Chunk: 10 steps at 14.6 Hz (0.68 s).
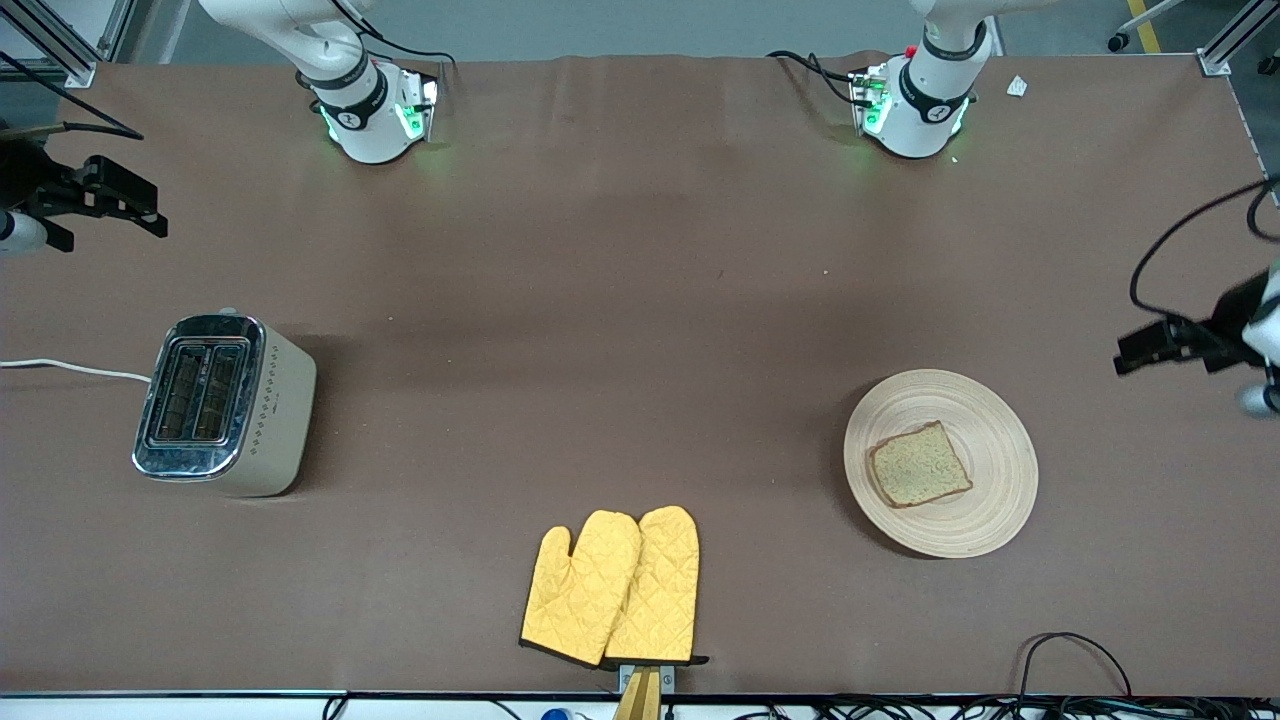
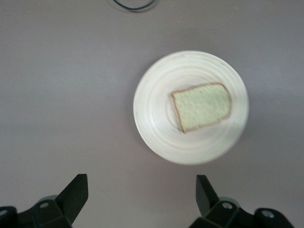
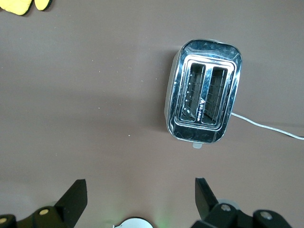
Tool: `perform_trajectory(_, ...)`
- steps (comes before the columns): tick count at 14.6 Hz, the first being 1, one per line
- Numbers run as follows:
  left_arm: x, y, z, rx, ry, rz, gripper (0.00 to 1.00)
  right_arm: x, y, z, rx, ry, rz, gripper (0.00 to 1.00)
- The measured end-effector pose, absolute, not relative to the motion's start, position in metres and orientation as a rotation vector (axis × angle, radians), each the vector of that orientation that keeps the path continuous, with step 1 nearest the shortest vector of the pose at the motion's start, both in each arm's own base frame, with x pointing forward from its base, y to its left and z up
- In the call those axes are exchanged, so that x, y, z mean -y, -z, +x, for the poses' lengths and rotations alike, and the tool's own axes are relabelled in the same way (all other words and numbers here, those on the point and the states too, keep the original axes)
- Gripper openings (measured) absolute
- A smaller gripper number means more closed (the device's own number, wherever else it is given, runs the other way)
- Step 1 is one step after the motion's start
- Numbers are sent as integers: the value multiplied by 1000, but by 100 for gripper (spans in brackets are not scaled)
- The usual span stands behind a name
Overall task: Move plate and put bread in toaster
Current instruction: 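Reach the left gripper to the wooden plate rim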
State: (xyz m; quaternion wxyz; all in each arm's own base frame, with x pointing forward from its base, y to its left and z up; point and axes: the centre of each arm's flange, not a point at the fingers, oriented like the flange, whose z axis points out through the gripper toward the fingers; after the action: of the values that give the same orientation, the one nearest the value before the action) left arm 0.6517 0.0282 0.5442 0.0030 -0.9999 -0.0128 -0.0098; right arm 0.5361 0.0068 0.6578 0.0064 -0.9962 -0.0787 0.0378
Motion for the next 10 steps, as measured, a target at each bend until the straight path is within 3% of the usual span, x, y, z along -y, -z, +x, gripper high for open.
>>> perform_trajectory(5, -92, -453, 690, 170, 62, -3295, 100, -4, -658, 536, 240, -121, -3117, 100)
perform_trajectory(10, -184, -355, 694, 91, 146, -3559, 100, -3, -658, 536, 236, -121, -3117, 100)
